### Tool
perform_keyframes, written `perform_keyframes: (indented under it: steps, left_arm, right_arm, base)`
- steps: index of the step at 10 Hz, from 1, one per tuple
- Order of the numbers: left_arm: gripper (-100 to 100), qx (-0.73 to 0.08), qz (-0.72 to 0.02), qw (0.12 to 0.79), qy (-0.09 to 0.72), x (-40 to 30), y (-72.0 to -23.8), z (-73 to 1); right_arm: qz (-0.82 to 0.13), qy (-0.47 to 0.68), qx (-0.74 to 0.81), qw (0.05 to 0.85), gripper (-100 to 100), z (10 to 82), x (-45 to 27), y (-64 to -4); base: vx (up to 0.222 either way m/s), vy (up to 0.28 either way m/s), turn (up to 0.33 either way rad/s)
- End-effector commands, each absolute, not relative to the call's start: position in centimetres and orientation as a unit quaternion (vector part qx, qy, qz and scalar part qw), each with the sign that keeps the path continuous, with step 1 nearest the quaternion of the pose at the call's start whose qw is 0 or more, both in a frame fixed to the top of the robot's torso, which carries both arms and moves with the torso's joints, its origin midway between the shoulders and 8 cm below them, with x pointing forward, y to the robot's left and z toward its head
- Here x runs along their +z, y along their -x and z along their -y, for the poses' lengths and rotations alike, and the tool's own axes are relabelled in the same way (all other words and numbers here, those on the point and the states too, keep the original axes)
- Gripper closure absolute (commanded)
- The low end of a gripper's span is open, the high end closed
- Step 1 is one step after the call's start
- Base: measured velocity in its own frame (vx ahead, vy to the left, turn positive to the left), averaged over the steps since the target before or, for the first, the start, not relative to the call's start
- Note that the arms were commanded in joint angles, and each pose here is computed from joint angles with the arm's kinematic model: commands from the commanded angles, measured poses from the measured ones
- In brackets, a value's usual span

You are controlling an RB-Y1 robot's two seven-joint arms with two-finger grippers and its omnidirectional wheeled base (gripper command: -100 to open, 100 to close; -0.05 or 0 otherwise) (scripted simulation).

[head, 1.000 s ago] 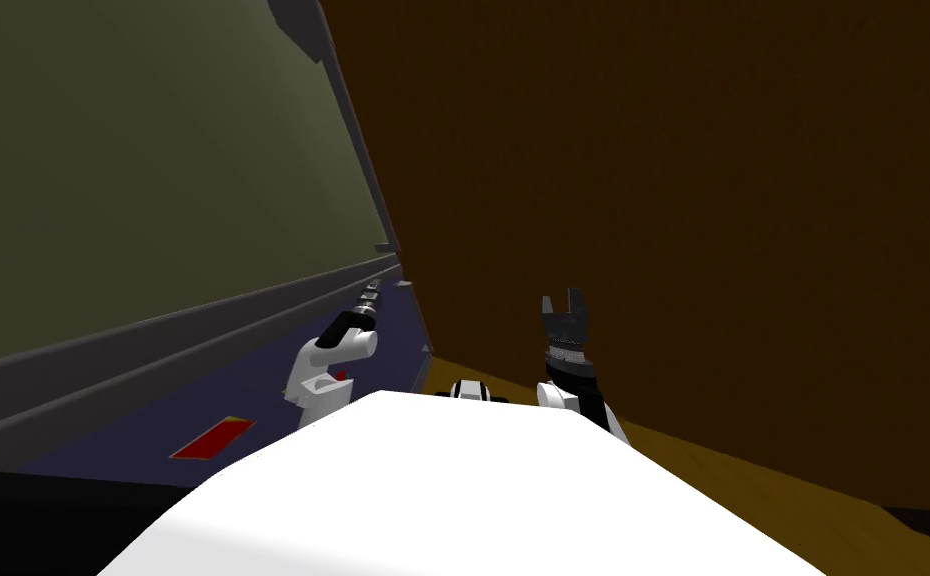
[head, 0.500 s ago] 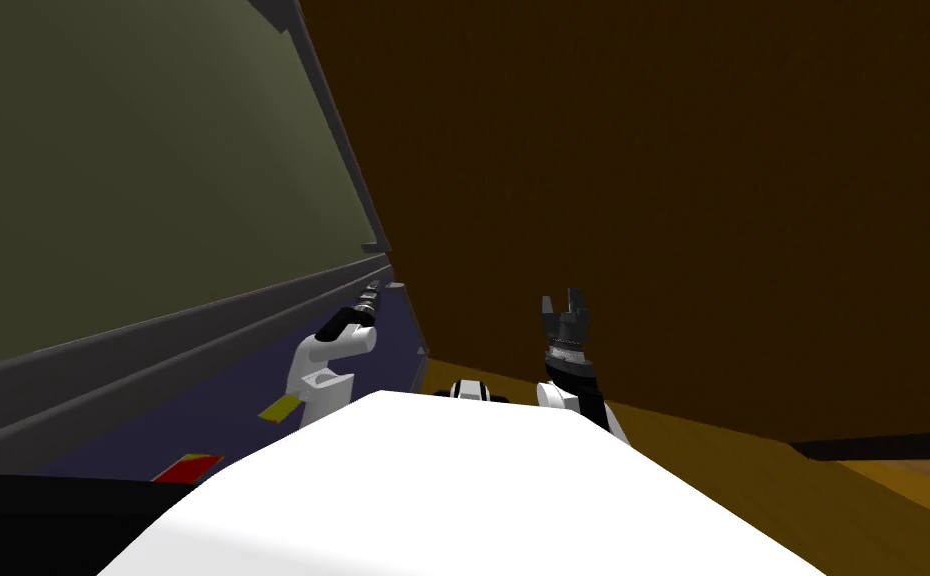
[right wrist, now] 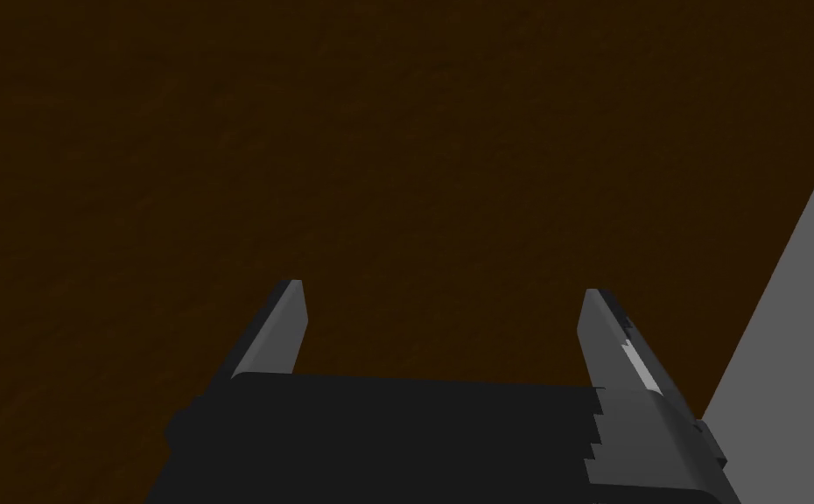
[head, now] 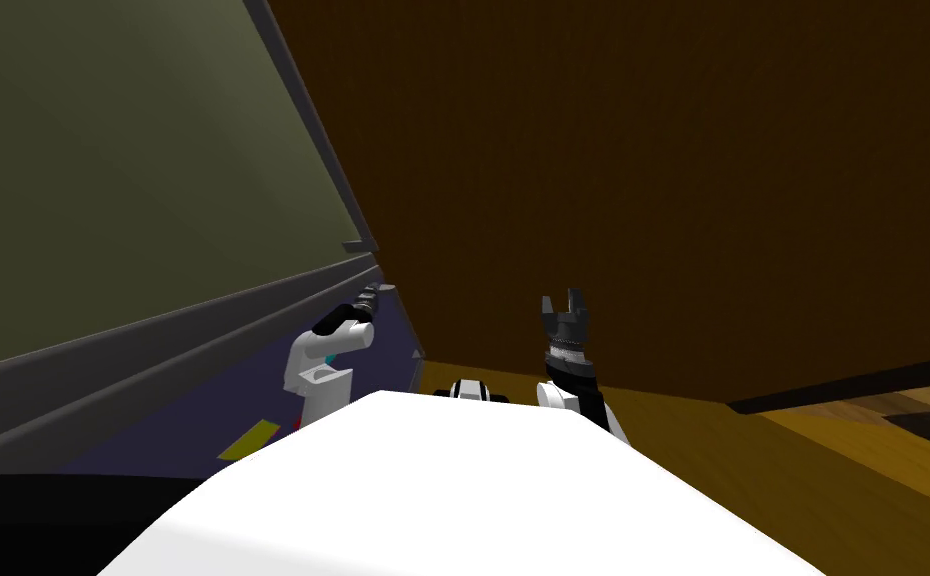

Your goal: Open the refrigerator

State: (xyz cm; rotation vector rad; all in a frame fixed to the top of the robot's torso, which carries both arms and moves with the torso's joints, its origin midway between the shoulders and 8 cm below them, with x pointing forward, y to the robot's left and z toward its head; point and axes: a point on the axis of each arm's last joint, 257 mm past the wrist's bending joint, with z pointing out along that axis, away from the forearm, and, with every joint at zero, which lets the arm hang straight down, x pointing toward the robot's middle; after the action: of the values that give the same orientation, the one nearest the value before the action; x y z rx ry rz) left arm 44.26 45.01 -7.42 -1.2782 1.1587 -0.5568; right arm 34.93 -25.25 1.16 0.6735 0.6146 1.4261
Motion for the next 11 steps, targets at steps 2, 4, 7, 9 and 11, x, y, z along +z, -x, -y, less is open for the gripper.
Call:
perform_keyframes:
  steps: [2, 4, 7, 9, 11]
  left_arm:
    - [-100, -0.219, -0.512, 0.6, 0.575, -8.0, -43.9, -46.2]
    - [-100, -0.212, -0.515, 0.594, 0.58, -8.2, -43.7, -46.5]
    - [-100, -0.198, -0.52, 0.589, 0.586, -8.0, -43.4, -47.2]
    - [-100, -0.201, -0.52, 0.59, 0.585, -8.1, -43.5, -47.1]
    - [100, -0.216, -0.534, 0.585, 0.572, -7.9, -44.3, -45.3]
  right_arm:
    - [-0.272, -0.298, 0.631, 0.663, 0, 25.3, 1.2, -34.9]
    - [-0.272, -0.298, 0.631, 0.663, 0, 25.3, 1.2, -34.9]
    - [-0.272, -0.298, 0.631, 0.663, 0, 25.3, 1.2, -34.9]
    - [-0.272, -0.298, 0.631, 0.663, 0, 25.3, 1.2, -34.9]
    - [-0.272, -0.298, 0.631, 0.663, 0, 25.3, 1.2, -34.9]
  base:
    - [-0.01, 0.049, -0.225]
    - [-0.008, 0.022, -0.072]
    - [-0.011, 0.021, -0.138]
    - [-0.003, 0.007, -0.014]
    - [-0.074, -0.073, -0.085]
